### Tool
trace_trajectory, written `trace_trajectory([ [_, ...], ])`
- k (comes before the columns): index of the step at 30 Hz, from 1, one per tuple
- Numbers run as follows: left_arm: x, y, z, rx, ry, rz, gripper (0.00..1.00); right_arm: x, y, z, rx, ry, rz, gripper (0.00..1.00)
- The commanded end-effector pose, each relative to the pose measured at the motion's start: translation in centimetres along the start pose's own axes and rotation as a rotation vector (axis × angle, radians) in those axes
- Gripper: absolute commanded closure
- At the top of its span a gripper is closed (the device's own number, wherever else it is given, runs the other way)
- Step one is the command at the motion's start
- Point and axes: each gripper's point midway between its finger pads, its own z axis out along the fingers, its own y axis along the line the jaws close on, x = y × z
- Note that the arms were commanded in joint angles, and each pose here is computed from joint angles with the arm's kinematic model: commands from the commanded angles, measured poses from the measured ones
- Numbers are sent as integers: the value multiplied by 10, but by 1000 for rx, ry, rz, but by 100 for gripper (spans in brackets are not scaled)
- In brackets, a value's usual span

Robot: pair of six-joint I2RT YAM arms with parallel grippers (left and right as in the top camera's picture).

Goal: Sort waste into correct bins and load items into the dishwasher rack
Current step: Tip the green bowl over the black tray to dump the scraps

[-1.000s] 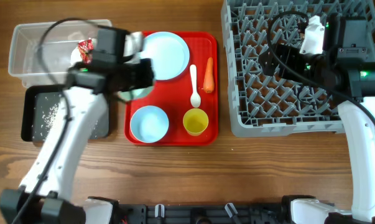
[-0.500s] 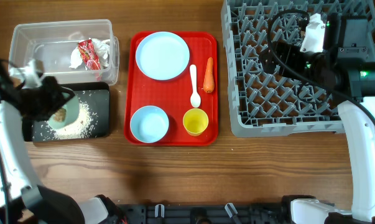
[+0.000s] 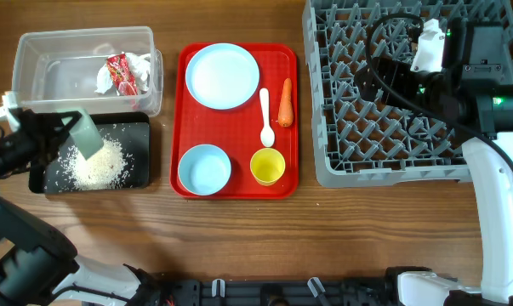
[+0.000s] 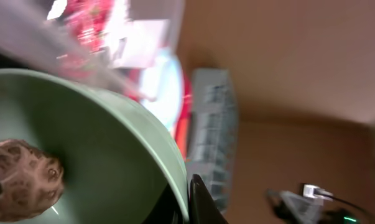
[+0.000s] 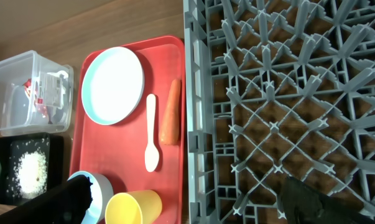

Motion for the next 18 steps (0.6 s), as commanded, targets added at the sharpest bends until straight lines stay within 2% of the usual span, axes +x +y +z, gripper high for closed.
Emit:
trace_trajectory([
  [1,-11,-37,-17,250,-72,25,96,-3,1,-1,5,-6,-2,0],
  [6,-14,-23,-27,191,-99,10,96,-2,1,-1,6,-2,-2,0],
  [8,-11,-26,-36,228,-109,-91,96,-2,1,-1,6,-3,-2,0],
  [11,-15,-30,-44,266,-136,-101,96,-3,2,-1,5,-6,-3,0],
  [14,-10,-45,-49,355,-129,-240,96,-2,2,-1,5,-5,-2,0],
  [18,-12,-39,-47,321,-135,-165,96,-2,2,-1,5,-5,-1,0],
])
